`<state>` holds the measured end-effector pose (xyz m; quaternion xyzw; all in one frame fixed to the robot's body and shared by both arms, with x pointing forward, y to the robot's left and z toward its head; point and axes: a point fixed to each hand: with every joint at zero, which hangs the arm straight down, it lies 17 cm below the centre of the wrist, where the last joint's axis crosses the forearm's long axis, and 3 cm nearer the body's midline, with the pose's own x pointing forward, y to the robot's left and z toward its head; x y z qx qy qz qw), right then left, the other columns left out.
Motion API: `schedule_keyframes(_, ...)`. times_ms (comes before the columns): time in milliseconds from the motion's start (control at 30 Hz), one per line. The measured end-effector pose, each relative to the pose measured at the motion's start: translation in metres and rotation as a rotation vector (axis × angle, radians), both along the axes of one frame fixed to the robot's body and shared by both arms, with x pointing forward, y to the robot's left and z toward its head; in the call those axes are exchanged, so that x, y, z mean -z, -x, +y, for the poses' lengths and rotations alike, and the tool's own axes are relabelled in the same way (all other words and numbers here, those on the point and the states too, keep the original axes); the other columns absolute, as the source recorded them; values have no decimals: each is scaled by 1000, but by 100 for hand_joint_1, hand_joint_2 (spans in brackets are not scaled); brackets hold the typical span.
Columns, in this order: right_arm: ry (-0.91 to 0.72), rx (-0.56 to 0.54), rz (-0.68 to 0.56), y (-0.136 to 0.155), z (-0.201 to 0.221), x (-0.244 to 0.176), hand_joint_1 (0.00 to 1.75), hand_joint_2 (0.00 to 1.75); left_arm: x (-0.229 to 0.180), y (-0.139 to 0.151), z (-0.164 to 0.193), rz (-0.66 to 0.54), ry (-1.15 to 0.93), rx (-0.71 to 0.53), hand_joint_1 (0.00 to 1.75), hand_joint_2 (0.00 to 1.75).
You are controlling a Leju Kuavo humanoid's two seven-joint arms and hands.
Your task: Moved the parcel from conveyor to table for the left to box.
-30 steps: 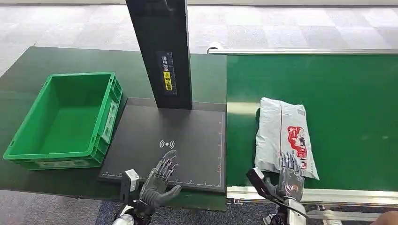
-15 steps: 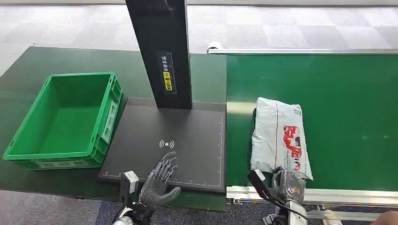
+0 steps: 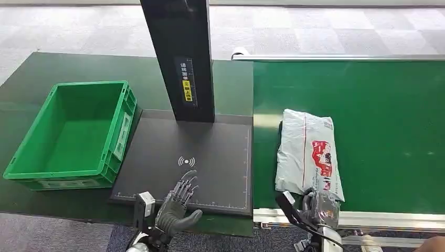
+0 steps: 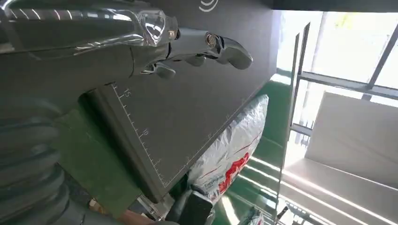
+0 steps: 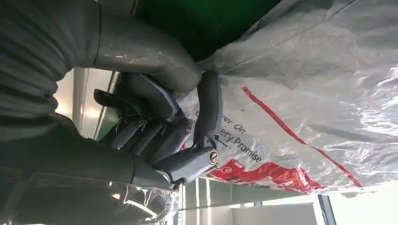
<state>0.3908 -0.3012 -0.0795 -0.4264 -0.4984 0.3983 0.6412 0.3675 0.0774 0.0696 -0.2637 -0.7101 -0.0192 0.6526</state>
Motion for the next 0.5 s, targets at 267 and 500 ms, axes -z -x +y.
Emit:
schedule_keyframes(267, -12, -25, -53, -5, 18, -20, 0, 175, 1, -1, 1, 4, -3, -7, 0, 175)
schedule_keyframes(500, 5, -63, -80, -6, 38, -34, 0, 175, 1, -1, 1, 6, -6, -10, 0, 175)
